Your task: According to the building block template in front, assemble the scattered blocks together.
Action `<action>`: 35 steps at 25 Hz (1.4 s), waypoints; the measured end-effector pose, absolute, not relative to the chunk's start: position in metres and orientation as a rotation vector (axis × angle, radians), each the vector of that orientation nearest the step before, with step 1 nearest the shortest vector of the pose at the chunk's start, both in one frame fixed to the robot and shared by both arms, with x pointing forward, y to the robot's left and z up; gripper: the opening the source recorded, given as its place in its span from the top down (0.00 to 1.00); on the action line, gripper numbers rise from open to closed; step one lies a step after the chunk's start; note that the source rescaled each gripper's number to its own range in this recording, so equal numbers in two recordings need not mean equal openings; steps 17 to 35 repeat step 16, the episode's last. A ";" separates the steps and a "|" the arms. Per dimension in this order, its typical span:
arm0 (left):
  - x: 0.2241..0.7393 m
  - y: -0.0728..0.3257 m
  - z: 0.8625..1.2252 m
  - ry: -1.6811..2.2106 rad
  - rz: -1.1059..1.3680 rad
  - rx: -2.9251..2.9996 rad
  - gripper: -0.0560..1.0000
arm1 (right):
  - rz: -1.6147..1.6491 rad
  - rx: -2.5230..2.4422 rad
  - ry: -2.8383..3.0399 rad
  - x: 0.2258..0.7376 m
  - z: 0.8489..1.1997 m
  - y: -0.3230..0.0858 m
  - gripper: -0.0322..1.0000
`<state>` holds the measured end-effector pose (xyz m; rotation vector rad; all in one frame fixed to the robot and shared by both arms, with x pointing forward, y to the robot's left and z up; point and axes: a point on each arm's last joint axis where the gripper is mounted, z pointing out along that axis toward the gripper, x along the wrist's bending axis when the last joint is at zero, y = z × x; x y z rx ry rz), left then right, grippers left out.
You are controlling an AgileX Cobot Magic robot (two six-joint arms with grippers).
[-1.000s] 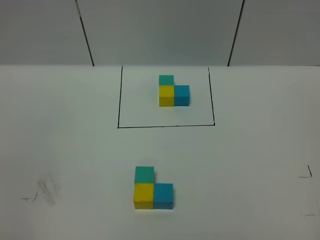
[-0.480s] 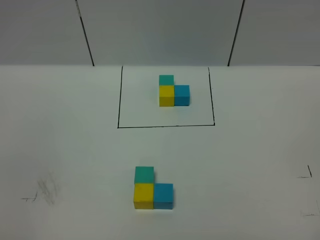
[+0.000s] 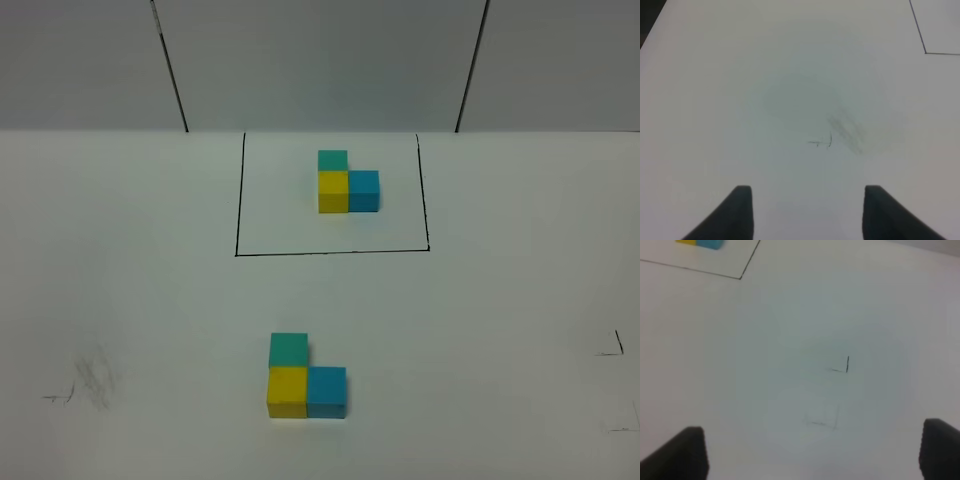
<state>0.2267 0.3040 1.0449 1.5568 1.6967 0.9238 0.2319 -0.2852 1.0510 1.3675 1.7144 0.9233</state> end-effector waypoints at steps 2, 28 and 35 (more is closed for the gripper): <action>0.227 0.304 1.045 1.697 0.924 1.557 0.85 | 0.920 1.378 1.703 0.232 1.051 -0.286 0.21; 0.227 0.304 1.045 1.697 0.923 1.556 0.85 | 0.924 1.394 1.691 0.232 1.051 -0.287 0.22; 0.227 0.304 1.045 1.697 0.923 1.556 0.85 | 0.924 1.394 1.691 0.232 1.051 -0.287 0.22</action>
